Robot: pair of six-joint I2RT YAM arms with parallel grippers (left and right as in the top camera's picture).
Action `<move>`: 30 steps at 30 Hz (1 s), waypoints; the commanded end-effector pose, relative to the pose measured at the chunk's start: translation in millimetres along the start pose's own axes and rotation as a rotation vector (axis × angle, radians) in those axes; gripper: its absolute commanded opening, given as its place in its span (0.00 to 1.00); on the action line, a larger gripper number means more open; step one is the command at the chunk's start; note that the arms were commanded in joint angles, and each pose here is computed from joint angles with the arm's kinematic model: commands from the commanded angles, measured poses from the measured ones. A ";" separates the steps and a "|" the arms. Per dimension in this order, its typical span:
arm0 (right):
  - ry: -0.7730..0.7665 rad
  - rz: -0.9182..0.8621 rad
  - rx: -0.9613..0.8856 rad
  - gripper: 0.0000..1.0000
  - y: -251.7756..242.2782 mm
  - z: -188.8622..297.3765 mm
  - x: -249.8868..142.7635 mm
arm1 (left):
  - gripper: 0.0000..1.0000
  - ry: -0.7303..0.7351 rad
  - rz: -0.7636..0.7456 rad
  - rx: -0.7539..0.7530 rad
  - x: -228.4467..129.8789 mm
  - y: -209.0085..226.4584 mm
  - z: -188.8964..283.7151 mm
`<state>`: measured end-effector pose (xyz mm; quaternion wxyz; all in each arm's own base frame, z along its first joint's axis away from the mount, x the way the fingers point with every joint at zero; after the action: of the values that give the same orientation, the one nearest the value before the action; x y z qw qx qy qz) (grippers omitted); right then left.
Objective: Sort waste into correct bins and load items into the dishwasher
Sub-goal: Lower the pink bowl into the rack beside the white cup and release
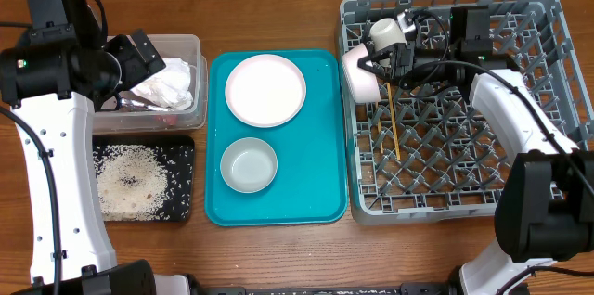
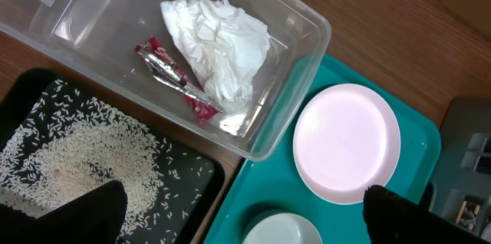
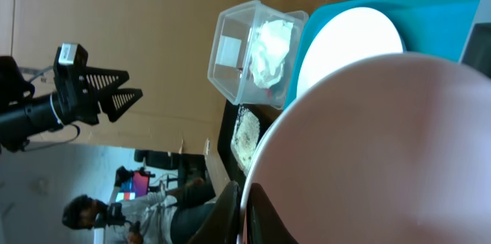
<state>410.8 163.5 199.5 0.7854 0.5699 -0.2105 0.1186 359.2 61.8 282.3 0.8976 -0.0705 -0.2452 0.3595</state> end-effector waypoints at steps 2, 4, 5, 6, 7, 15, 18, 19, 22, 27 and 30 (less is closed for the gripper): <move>-0.012 -0.078 -0.010 0.04 -17.5 -4.4 -9.1 | 1.00 -0.017 -0.014 -0.003 3.7 -1.6 4.1; -0.026 -0.096 -0.009 0.04 -22.2 -4.1 -10.5 | 1.00 -0.017 -0.014 -0.003 3.7 -1.6 4.1; -0.032 -0.107 -0.009 0.04 -24.3 -3.1 -11.1 | 1.00 -0.017 -0.014 -0.003 3.7 -1.6 4.1; -0.037 -0.120 -0.011 0.04 -26.7 -1.7 -11.9 | 1.00 -0.017 -0.014 -0.003 3.7 -1.6 4.1; -0.043 -0.137 -0.015 0.04 -29.4 0.7 -12.3 | 1.00 -0.017 -0.014 -0.003 3.7 -1.6 4.1; -0.062 -0.246 0.145 0.04 -0.8 15.6 12.2 | 1.00 -0.017 -0.014 -0.003 3.7 -1.6 4.1; -0.064 -0.364 0.174 0.04 6.4 19.9 21.2 | 1.00 -0.017 -0.014 -0.003 3.7 -1.6 4.1; -0.069 -0.365 0.169 0.04 5.5 19.8 21.8 | 1.00 -0.017 -0.014 -0.003 3.7 -1.6 4.1; -0.081 -0.398 0.138 0.04 -3.0 18.4 18.9 | 1.00 -0.017 -0.014 -0.003 3.7 -1.6 4.1; -0.107 -0.429 0.072 0.04 -23.0 19.5 9.7 | 1.00 -0.017 -0.014 -0.003 3.7 -1.6 4.1; -0.134 -0.458 0.040 0.04 -37.1 25.5 4.2 | 1.00 -0.017 -0.014 -0.003 3.8 -1.5 4.1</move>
<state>422.4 141.0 193.8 0.7571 0.6395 -0.1130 -0.0710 359.1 61.7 282.3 0.8976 -0.0706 -0.2450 0.3595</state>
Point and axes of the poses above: each gripper's point midway between its finger pads, its own z axis back along the fingers, its own y axis along the line the jaws close on, x = y × z, the point moved 1 cm from there along z, back along the fingers, and after that the axes turned 10 degrees about z, right-handed, at the moved point
